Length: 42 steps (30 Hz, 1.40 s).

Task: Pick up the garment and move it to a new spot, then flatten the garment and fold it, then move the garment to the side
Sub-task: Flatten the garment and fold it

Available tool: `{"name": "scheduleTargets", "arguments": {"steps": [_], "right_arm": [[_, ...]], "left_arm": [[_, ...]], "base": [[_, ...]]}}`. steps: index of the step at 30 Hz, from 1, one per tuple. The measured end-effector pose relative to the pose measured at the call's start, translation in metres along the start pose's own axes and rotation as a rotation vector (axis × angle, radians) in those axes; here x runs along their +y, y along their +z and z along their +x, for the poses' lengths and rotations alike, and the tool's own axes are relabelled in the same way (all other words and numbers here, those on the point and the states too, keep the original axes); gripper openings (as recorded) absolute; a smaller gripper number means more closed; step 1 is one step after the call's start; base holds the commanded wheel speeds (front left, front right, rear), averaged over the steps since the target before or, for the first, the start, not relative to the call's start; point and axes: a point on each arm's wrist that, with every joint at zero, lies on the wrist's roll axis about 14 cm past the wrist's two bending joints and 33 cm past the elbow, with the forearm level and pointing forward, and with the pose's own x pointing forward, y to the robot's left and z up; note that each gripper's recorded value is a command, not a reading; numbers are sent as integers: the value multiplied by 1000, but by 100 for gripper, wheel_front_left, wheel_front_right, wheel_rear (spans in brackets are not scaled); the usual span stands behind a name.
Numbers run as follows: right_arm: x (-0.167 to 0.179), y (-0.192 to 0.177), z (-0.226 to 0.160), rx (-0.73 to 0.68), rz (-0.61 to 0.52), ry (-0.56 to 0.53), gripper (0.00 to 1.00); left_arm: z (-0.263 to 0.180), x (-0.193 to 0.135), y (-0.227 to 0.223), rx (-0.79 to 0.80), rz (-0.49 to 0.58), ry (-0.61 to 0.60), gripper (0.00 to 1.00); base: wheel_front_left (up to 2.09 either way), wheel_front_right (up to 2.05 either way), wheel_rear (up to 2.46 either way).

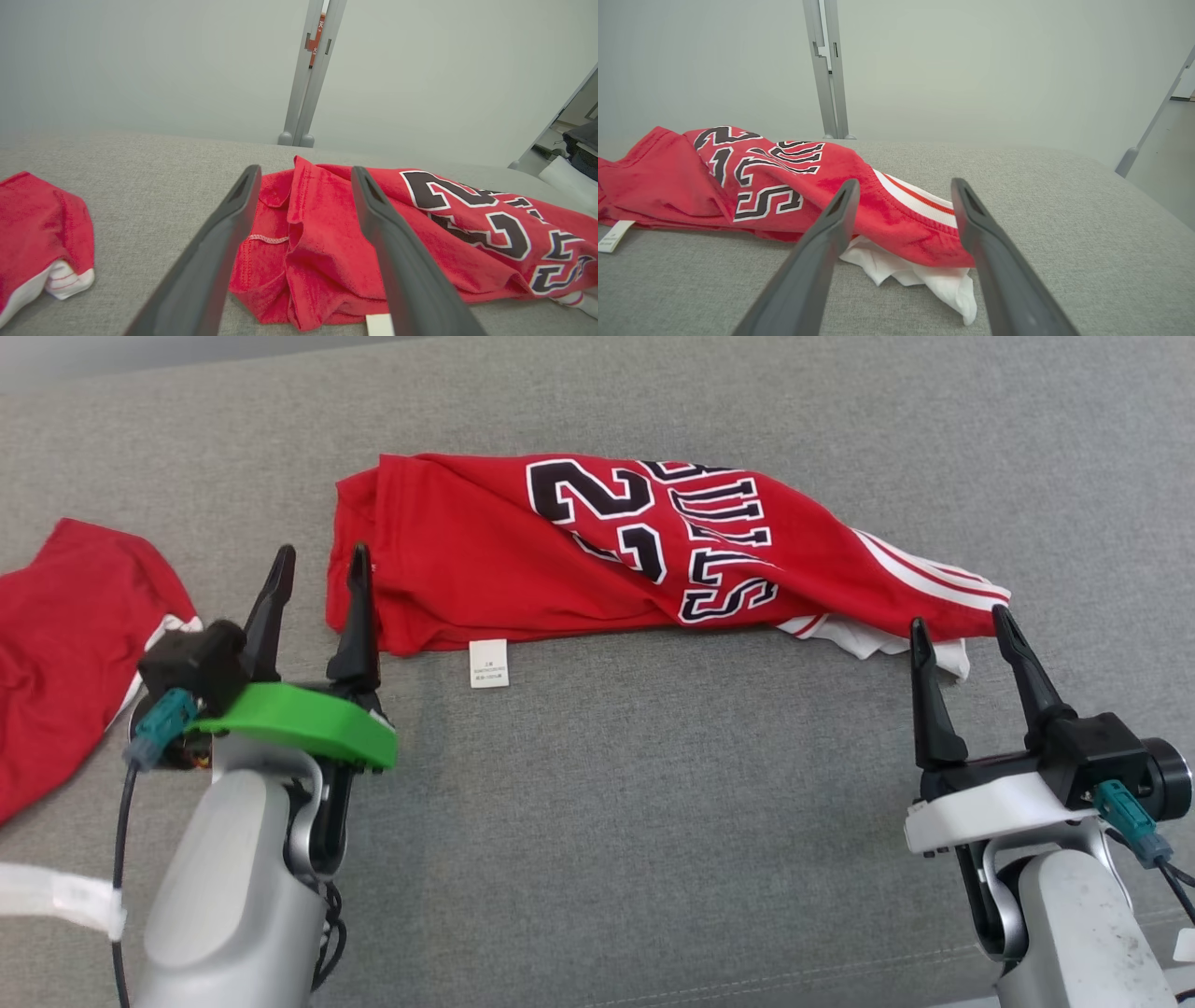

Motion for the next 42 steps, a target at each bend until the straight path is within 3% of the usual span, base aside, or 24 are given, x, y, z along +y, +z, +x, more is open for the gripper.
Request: {"name": "scheduleTargets", "arguments": {"steps": [9,18,24,39,42], "right_arm": [[-5,12,-16,-20,-8,-19,100],[-11,0,-38,33,0,-45,100],[-15,-23,-39,137,15,-63,100],[-14,-96,10,492,56,-63,100],[-9,-107,12,525,48,-45,0]], "left_arm": [[-74,14,27,-106,47,107,100],[-130,18,22,-91,100,155,100],[-137,22,29,-112,100,170,100],[-103,23,18,-90,92,138,100],[-100,26,14,-78,87,141,100]], "base": [[0,0,0],[0,0,0],[0,0,0],[0,0,0],[0,0,0]]}}
